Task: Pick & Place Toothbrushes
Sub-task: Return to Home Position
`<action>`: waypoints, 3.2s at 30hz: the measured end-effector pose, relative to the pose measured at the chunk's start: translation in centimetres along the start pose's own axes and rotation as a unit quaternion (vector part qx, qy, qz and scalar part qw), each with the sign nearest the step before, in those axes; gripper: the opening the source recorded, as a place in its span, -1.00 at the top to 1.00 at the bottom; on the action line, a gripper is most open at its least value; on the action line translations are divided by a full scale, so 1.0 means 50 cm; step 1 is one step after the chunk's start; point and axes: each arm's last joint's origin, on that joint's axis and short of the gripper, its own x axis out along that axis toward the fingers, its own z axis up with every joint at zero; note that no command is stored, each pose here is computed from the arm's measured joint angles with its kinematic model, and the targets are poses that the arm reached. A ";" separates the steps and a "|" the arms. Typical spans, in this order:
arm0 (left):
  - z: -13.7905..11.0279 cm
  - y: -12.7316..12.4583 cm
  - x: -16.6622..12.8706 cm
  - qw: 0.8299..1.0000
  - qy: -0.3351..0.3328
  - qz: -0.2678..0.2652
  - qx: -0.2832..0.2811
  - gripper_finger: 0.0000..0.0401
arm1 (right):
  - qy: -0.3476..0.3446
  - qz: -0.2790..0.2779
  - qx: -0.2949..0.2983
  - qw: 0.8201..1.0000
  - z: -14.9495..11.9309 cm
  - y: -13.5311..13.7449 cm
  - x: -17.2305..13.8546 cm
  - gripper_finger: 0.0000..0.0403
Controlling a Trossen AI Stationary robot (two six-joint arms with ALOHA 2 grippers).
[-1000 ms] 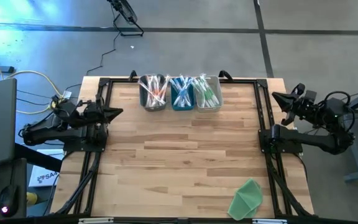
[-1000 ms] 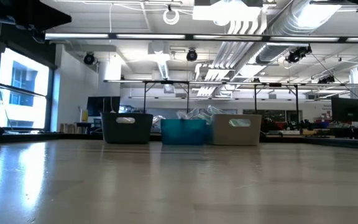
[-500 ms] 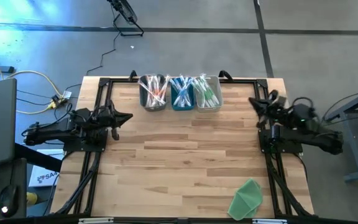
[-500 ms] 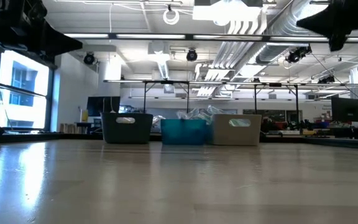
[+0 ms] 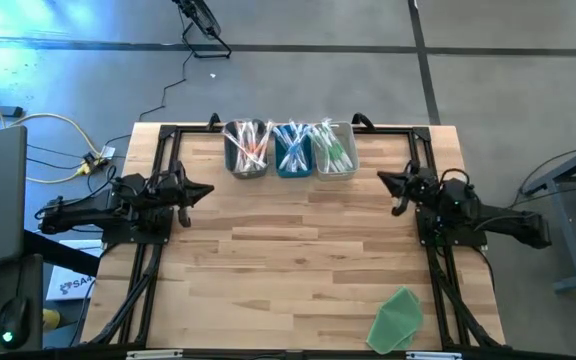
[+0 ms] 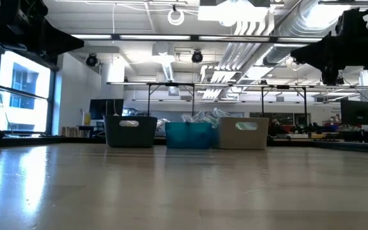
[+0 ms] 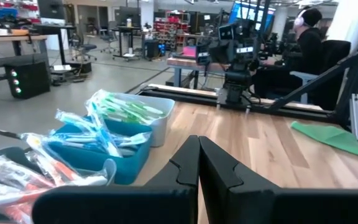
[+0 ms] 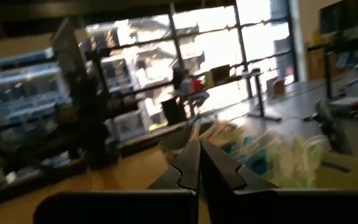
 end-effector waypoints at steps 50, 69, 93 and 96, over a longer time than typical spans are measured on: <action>-0.081 -0.006 0.024 0.995 0.018 -0.059 0.076 1.00 | 0.119 0.070 -0.053 0.989 -0.043 0.002 0.002 0.98; -0.084 -0.005 0.024 0.992 0.022 -0.052 0.109 1.00 | 0.118 0.070 -0.053 0.989 -0.042 0.003 0.002 0.98; -0.086 -0.005 0.025 0.992 0.024 -0.051 0.108 1.00 | 0.118 0.070 -0.053 0.989 -0.042 0.003 0.002 0.98; -0.086 -0.005 0.025 0.992 0.024 -0.051 0.108 1.00 | 0.118 0.070 -0.053 0.989 -0.042 0.002 0.002 0.98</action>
